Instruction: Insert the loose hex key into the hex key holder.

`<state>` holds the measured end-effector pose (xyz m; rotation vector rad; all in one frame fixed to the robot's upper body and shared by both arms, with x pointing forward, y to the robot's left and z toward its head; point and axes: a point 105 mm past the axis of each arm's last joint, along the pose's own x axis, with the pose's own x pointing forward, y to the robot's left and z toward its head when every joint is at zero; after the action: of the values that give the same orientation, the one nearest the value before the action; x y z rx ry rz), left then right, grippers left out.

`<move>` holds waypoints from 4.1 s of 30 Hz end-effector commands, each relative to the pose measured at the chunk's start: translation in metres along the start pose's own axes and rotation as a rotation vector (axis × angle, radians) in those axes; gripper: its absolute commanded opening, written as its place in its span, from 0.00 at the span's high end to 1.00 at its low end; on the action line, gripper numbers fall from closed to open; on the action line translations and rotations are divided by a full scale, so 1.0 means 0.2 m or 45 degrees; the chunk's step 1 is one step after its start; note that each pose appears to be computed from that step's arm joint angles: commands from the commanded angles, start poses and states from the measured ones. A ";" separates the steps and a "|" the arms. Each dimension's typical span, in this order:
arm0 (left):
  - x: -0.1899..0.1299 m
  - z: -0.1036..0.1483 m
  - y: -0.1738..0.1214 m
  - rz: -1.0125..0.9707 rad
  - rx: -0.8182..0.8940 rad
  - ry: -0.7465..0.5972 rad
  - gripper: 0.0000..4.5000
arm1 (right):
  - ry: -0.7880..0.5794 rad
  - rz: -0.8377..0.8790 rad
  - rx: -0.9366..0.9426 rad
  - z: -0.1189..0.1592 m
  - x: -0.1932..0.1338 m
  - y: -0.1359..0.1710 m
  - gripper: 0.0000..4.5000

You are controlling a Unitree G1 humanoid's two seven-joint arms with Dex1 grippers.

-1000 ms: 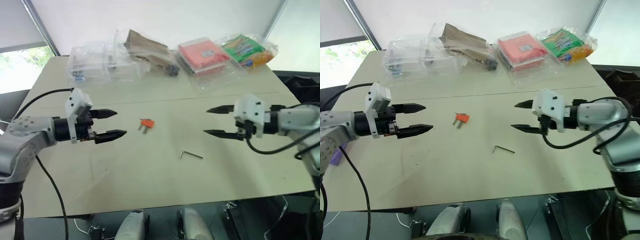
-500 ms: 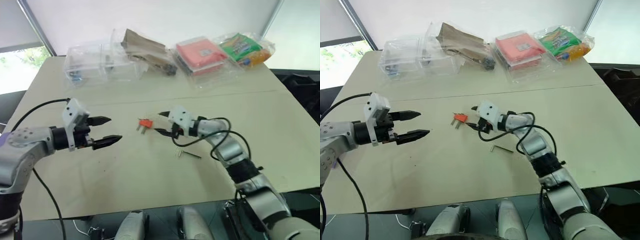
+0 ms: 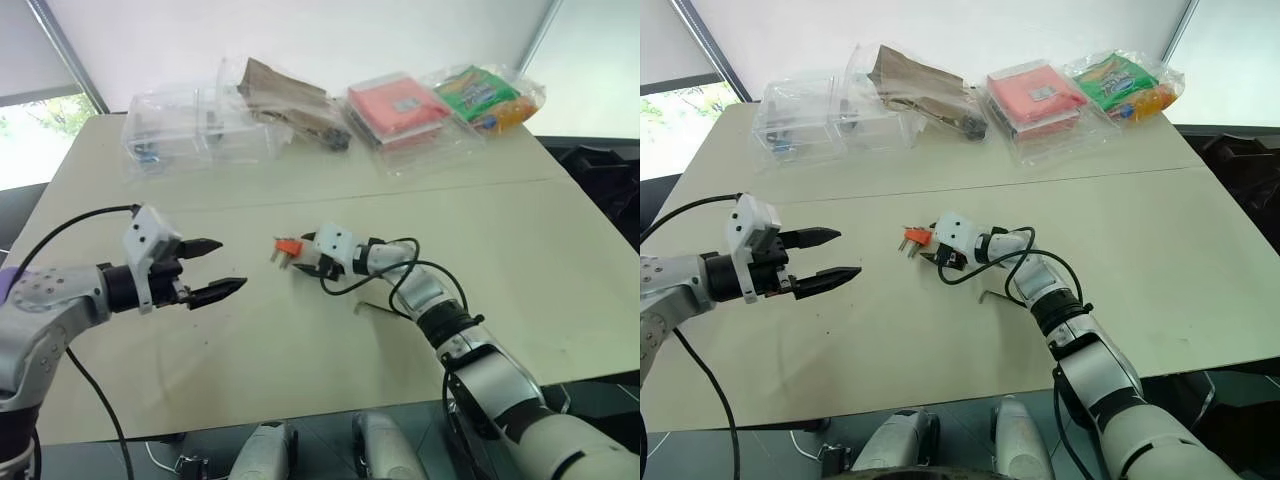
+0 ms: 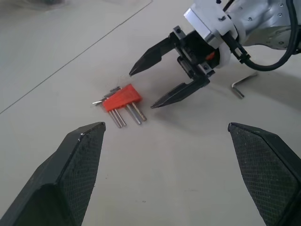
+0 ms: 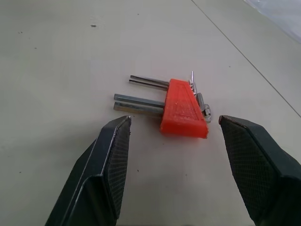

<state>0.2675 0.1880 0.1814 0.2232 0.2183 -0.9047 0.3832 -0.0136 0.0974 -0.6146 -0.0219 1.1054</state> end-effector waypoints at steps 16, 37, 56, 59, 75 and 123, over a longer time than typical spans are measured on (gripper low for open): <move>-0.02 0.05 -0.01 0.053 0.068 -0.054 0.02 | 0.010 -0.007 0.052 -0.01 0.07 -0.04 0.31; -0.06 0.03 -0.03 0.148 0.076 -0.064 0.00 | 0.130 0.112 0.174 -0.09 0.09 0.00 0.78; 0.24 0.37 0.06 -0.152 0.025 -0.361 0.00 | -0.365 -0.439 -1.426 0.51 -0.39 -0.23 0.78; 0.30 0.44 0.04 -0.250 0.017 -0.410 0.00 | -0.476 -0.440 -1.550 0.61 -0.47 -0.18 0.78; 0.40 0.54 -0.05 -0.468 0.025 -0.485 0.00 | -0.656 -0.379 -1.660 0.72 -0.57 -0.08 0.78; 0.42 0.48 -0.05 -0.332 0.101 -0.494 0.94 | -0.076 -0.203 -0.510 0.35 -0.70 -0.28 0.00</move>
<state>0.3239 0.0915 0.2376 0.0558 -0.0932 -1.2023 0.3468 -0.1063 0.2068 -1.0383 -0.4347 0.9441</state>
